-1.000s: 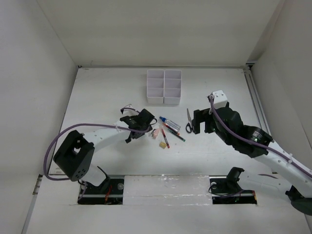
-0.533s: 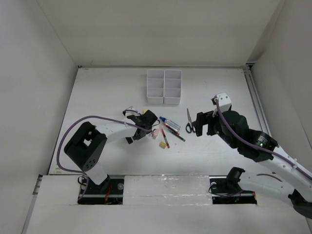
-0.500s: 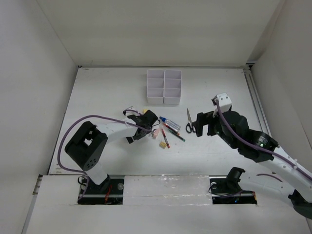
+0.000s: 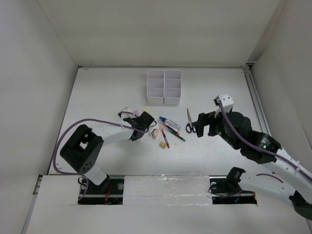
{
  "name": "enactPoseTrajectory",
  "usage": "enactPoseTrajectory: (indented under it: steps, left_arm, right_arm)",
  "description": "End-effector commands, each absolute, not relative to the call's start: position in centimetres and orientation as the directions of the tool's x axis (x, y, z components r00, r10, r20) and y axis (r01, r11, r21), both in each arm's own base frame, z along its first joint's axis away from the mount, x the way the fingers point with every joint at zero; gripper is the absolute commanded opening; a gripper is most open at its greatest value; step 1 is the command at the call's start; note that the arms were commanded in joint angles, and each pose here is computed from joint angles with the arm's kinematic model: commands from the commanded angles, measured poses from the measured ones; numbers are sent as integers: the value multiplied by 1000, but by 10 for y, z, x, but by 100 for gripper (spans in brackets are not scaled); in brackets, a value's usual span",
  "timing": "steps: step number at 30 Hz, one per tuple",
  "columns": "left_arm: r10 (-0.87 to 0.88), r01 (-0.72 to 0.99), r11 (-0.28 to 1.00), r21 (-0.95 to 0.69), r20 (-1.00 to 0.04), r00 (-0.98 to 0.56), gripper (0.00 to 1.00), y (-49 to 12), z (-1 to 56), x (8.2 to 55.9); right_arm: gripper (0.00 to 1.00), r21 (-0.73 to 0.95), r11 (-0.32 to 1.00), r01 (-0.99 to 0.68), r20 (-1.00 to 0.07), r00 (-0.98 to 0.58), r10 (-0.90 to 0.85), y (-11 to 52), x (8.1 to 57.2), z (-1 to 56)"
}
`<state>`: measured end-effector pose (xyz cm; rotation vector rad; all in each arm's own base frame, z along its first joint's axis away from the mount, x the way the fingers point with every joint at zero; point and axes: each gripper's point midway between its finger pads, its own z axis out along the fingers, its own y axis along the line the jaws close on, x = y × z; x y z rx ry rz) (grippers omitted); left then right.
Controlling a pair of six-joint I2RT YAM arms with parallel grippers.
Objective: Sort the stationery into containers
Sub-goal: Pick up the pen from the center of the board.
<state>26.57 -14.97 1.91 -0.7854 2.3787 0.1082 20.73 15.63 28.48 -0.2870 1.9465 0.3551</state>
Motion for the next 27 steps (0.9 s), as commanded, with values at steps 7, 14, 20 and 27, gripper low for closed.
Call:
enactPoseTrajectory:
  steps: [7,14,20,27]
  left_arm:
    - [-485,-567,816,-114,-669,-563,0,-133,65,248]
    - [-344,-317,926,-208,-808,-477,0,-171,166,242]
    - [-297,115,912,-393,-828,-476,0,-219,230,220]
    - [-296,426,770,-475,-857,-421,0,-244,273,196]
  right_arm:
    - [100,207,848,-488,-947,-317,48,196,213,306]
    - [100,324,709,-626,-938,-309,156,223,237,323]
    - [100,392,629,-671,-920,-284,271,233,263,348]
    - [100,451,491,-745,-893,-369,260,285,274,347]
